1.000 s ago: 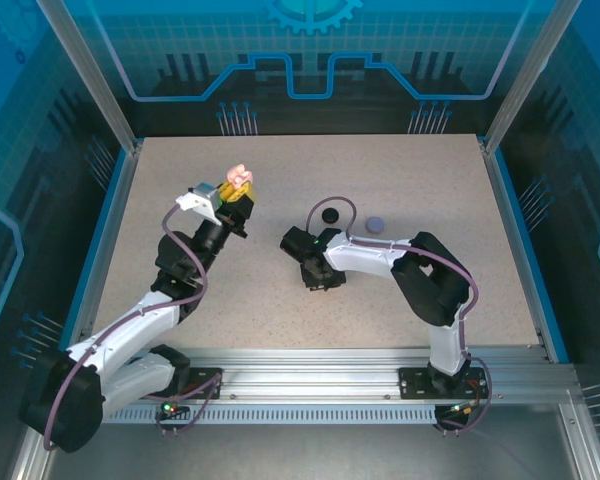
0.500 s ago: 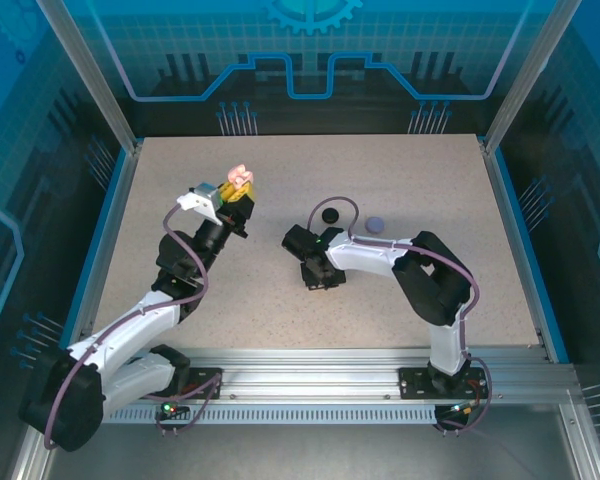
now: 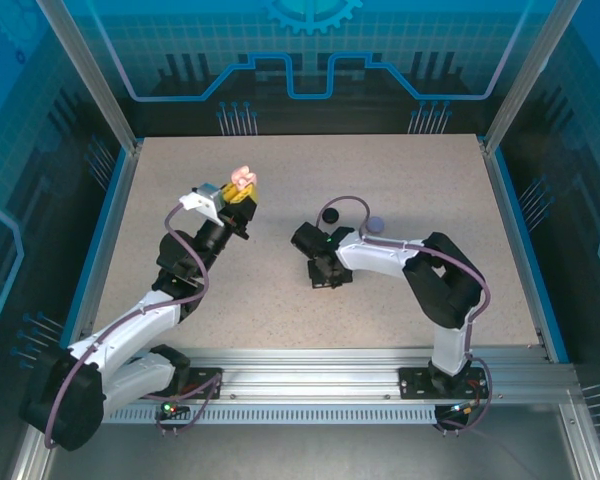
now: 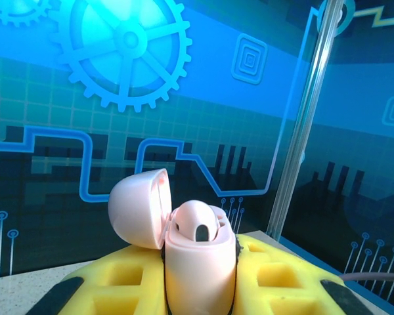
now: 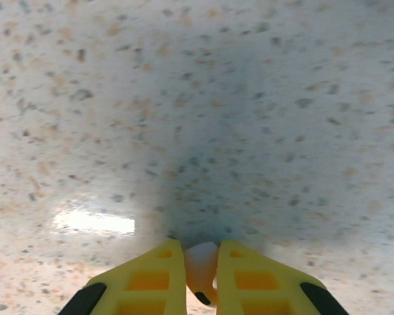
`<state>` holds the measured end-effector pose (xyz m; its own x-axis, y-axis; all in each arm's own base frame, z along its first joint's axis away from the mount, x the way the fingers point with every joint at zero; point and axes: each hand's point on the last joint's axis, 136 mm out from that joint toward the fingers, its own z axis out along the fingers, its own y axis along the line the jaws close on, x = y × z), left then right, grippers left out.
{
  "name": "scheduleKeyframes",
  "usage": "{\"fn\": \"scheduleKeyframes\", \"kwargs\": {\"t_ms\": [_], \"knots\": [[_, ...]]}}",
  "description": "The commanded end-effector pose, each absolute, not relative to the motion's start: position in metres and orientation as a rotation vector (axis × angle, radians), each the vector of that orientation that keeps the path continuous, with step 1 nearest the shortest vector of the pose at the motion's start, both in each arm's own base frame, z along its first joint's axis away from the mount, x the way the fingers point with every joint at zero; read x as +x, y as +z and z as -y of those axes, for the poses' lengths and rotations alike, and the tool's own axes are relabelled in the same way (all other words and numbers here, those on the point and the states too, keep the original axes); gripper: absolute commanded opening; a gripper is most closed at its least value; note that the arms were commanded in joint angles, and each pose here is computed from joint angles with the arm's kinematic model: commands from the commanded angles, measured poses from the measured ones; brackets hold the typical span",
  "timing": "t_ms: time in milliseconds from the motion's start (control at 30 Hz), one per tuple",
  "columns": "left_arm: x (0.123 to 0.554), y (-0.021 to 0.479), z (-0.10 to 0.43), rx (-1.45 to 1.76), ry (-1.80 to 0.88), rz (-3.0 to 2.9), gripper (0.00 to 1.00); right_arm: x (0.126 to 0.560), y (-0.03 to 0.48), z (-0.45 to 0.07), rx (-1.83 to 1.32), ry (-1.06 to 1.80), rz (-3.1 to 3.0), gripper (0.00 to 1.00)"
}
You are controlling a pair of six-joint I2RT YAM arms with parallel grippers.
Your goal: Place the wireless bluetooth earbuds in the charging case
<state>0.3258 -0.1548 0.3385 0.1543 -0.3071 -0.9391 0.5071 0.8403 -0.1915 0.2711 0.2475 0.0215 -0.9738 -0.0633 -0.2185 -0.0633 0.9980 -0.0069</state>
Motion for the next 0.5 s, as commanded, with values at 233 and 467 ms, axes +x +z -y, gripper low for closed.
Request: {"fn": "scheduleKeyframes", "kwargs": {"t_ms": [233, 467], "knots": [[0.298, 0.362, 0.183, 0.341, -0.643, -1.203, 0.0, 0.293, 0.128, -0.23, 0.016, 0.214, -2.685, 0.13], [0.275, 0.367, 0.212, 0.476, -0.602, -1.147, 0.0, 0.303, 0.231, -0.202, 0.094, 0.397, -2.438, 0.13]]}}
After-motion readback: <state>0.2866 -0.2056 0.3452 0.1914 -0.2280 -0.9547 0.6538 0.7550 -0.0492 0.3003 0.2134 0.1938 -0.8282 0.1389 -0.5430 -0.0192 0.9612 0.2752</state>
